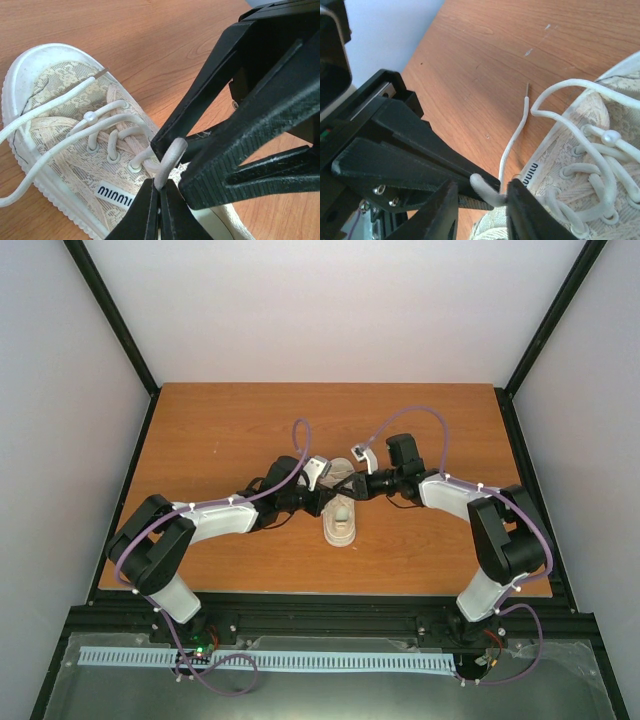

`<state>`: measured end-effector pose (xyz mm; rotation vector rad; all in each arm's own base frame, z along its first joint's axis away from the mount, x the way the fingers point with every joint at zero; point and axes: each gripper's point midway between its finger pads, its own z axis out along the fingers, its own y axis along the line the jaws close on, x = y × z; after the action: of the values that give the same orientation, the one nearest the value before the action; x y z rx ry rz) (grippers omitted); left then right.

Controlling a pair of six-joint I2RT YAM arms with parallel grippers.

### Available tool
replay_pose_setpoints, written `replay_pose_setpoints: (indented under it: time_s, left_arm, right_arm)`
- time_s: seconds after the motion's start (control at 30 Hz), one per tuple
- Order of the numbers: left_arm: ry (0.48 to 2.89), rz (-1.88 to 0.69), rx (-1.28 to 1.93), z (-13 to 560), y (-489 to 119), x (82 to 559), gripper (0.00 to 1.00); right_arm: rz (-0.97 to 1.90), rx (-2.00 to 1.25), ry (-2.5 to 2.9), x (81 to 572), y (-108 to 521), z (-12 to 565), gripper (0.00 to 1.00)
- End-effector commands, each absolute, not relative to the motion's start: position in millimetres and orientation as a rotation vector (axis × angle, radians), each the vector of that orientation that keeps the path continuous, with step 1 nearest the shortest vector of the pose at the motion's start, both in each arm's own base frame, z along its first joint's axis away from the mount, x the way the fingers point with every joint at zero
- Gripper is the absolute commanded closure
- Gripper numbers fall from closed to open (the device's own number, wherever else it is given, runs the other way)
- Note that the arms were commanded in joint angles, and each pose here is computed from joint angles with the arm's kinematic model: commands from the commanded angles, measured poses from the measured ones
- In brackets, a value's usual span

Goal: Tie the shoes

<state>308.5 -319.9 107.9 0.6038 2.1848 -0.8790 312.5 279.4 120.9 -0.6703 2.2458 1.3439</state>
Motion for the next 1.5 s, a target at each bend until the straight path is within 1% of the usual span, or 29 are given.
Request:
replay_pose_setpoints:
  time_s: [0.0,0.03,0.07,0.1,0.13,0.17,0.2,0.23,0.3,0.33,0.4,0.47,0.57,0.63,0.73,0.9,1.03,1.1,1.17,1.37,1.43,1.47]
  left_arm:
    - [2.132,-0.900,0.608,120.4,-325.2,315.1,0.99]
    - [2.132,-0.898,0.609,120.5,-325.1,315.0,0.99]
    - [2.133,-0.898,0.610,120.4,-325.1,314.7,0.97]
    - [2.134,-0.893,0.606,121.3,-324.3,315.3,0.89]
    - [2.136,-0.879,0.598,121.9,-322.2,316.1,0.74]
    - [2.134,-0.857,0.578,124.9,-318.5,318.0,0.63]
    - [2.130,-0.832,0.558,127.7,-313.1,318.4,0.53]
    - [2.116,-0.806,0.535,132.8,-307.1,319.4,0.47]
    - [2.087,-0.751,0.488,148.9,-295.3,322.2,0.37]
    - [2.083,-0.721,0.467,155.3,-289.9,324.4,0.35]
    - [2.096,-0.679,0.428,164.5,-281.5,331.3,0.35]
    - [2.122,-0.673,0.356,168.5,-271.3,342.9,0.37]
    - [2.173,-0.723,0.278,164.7,-262.8,362.4,0.38]
    - [2.232,-0.765,0.303,156.0,-270.7,372.7,0.39]
    - [2.306,-0.803,0.392,136.9,-290.6,382.2,0.45]
    - [2.351,-0.748,0.493,116.9,-300.8,397.4,0.46]
    - [2.401,-0.694,0.535,99.9,-301.9,404.3,0.46]
    - [2.425,-0.679,0.549,91.7,-301.2,403.9,0.44]
    - [2.442,-0.681,0.565,84.7,-301.9,402.3,0.42]
    - [2.469,-0.703,0.580,73.3,-302.5,395.4,0.42]
    - [2.471,-0.712,0.584,70.8,-303.5,394.6,0.44]
    - [2.476,-0.716,0.584,68.6,-304.0,394.4,0.47]
  right_arm:
    - [1.351,-0.726,2.176,317.2,286.8,131.8,0.81]
    - [1.342,-0.723,2.176,317.4,286.1,131.8,0.87]
    - [1.330,-0.719,2.180,317.4,284.9,130.9,0.94]
    - [1.319,-0.717,2.181,317.3,283.8,130.9,0.97]
    - [1.307,-0.711,2.188,316.6,282.3,129.2,0.97]
    - [1.300,-0.711,2.186,316.3,281.5,130.0,0.97]
    - [1.295,-0.707,2.189,315.5,280.3,129.4,0.97]
    - [1.293,-0.705,2.193,313.5,279.2,127.8,0.97]
    - [1.292,-0.702,2.199,311.5,278.0,125.2,0.97]
    - [1.294,-0.701,2.206,309.8,277.7,123.0,0.97]
    - [1.300,-0.697,2.217,307.2,276.9,118.4,0.97]
    - [1.299,-0.693,2.223,305.5,275.9,115.5,0.97]
    - [1.290,-0.688,2.229,302.8,273.6,113.2,0.97]
    - [1.291,-0.686,2.231,301.0,272.9,112.2,0.97]
    - [1.297,-0.686,2.231,299.9,272.7,111.9,0.97]
    - [1.307,-0.691,2.220,299.9,275.0,113.7,0.97]
    - [1.317,-0.696,2.219,299.8,276.6,113.0,0.97]
    - [1.319,-0.699,2.219,299.4,276.8,112.4,0.97]
    - [1.320,-0.699,2.222,299.3,276.7,111.2,0.97]
    - [1.319,-0.701,2.220,300.0,276.8,111.2,0.97]
    - [1.317,-0.701,2.220,300.4,277.1,111.4,0.97]
    - [1.316,-0.703,2.219,300.8,277.3,111.6,0.97]
